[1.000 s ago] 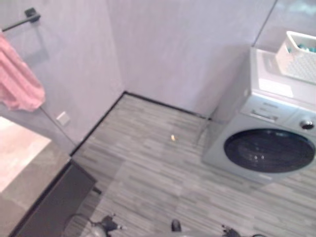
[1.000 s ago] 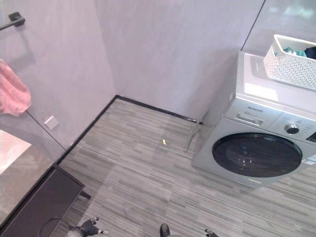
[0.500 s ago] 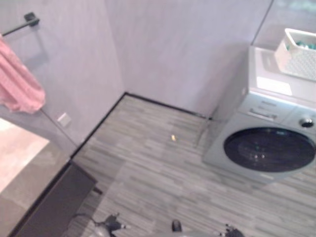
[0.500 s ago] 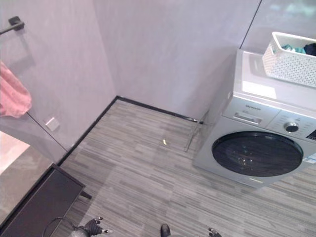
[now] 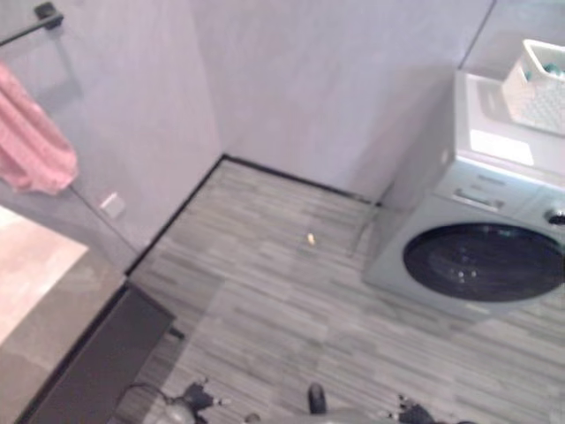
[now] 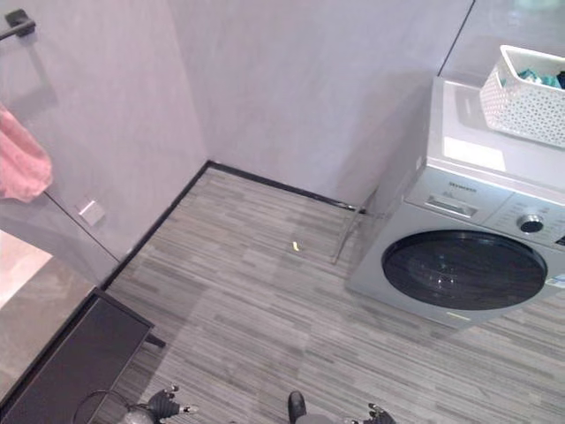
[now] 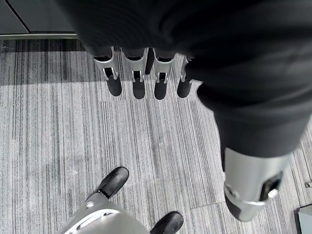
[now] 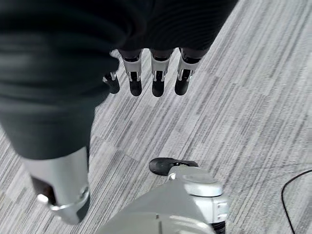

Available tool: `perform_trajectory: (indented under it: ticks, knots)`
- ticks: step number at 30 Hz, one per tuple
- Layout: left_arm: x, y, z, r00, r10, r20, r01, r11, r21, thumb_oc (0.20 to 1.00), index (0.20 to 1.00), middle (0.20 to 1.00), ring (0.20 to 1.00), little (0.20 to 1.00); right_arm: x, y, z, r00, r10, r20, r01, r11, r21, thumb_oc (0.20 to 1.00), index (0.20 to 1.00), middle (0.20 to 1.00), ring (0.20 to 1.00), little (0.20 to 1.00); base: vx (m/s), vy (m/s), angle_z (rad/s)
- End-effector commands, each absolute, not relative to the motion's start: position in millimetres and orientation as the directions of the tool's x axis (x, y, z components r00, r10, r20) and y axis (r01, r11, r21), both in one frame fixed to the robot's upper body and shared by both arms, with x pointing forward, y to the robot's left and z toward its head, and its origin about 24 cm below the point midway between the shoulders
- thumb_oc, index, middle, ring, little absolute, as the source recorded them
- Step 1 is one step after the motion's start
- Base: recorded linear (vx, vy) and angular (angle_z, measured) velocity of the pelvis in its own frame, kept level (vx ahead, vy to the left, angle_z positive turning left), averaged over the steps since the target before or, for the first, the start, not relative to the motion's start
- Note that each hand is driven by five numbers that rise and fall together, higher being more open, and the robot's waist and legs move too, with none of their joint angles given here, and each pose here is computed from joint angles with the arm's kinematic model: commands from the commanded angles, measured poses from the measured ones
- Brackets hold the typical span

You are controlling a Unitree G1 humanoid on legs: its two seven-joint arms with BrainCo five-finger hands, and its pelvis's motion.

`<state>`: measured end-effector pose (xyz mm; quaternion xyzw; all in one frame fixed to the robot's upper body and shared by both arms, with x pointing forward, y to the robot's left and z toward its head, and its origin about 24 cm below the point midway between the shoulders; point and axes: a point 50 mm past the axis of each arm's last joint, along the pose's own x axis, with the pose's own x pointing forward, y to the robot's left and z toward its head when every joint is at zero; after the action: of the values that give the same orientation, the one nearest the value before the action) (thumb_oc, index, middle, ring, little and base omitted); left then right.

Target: Put brush and paste in cup on sink, flatten towel.

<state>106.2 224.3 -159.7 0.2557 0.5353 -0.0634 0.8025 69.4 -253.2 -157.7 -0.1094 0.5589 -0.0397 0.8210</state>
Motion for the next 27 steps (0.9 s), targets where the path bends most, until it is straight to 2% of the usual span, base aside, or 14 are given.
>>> perform_trajectory:
  ticks: [1, 2, 5, 9, 14, 22, 27]
  knots:
    - [131.4, 224.3, -150.5, 0.522, 0.162, -0.838, 0.316, 0.876, 0.366, 1.000, 1.000, 1.000, 1.000, 1.000, 106.3, -249.9, -147.1, 0.507, -0.174, -0.844, -0.042, 0.973, -0.226, 1.000, 1.000, 1.000, 1.000, 1.000, -0.05, 0.209, -0.29]
    - [151.6, 226.9, -135.0, 0.651, 0.141, -0.746, 0.243, 0.892, 0.380, 1.000, 1.000, 1.000, 1.000, 1.000, 122.0, -250.0, -133.8, 0.623, -0.151, -0.767, 0.015, 0.983, -0.181, 1.000, 1.000, 1.000, 1.000, 1.000, -0.07, 0.195, -0.34]
    - [165.4, 233.5, -118.0, 0.739, 0.130, -0.661, 0.152, 0.924, 0.352, 1.000, 1.000, 1.000, 1.000, 1.000, 129.2, -261.2, -124.4, 0.666, -0.194, -0.720, 0.093, 0.980, -0.178, 1.000, 1.000, 1.000, 1.000, 1.000, -0.07, 0.204, -0.13]
    - [172.3, 236.5, -110.8, 0.770, 0.125, -0.626, 0.147, 0.919, 0.364, 1.000, 1.000, 1.000, 1.000, 1.000, 133.1, -269.4, -120.7, 0.674, -0.223, -0.704, 0.125, 0.974, -0.189, 1.000, 1.000, 1.000, 1.000, 1.000, 0.01, 0.190, 0.00]
    - [177.2, 235.7, -108.8, 0.777, 0.123, -0.617, 0.161, 0.910, 0.383, 1.000, 1.000, 1.000, 1.000, 1.000, 141.4, -260.0, -118.7, 0.701, -0.196, -0.686, 0.104, 0.979, -0.173, 1.000, 1.000, 1.000, 1.000, 1.000, 0.01, 0.099, 0.01]
    - [180.8, 226.7, -112.2, 0.773, 0.088, -0.628, 0.237, 0.878, 0.415, 1.000, 1.000, 1.000, 1.000, 1.000, 142.3, -253.0, -120.1, 0.709, -0.168, -0.685, 0.073, 0.983, -0.166, 1.000, 1.000, 1.000, 1.000, 1.000, 0.02, 0.004, 0.01]
    - [182.2, 222.9, -114.2, 0.769, 0.103, -0.631, 0.208, 0.893, 0.398, 1.000, 1.000, 1.000, 1.000, 1.000, 150.7, -247.8, -113.5, 0.745, -0.130, -0.654, 0.036, 0.987, -0.156, 1.000, 1.000, 1.000, 1.000, 1.000, 0.13, -0.088, -0.01]
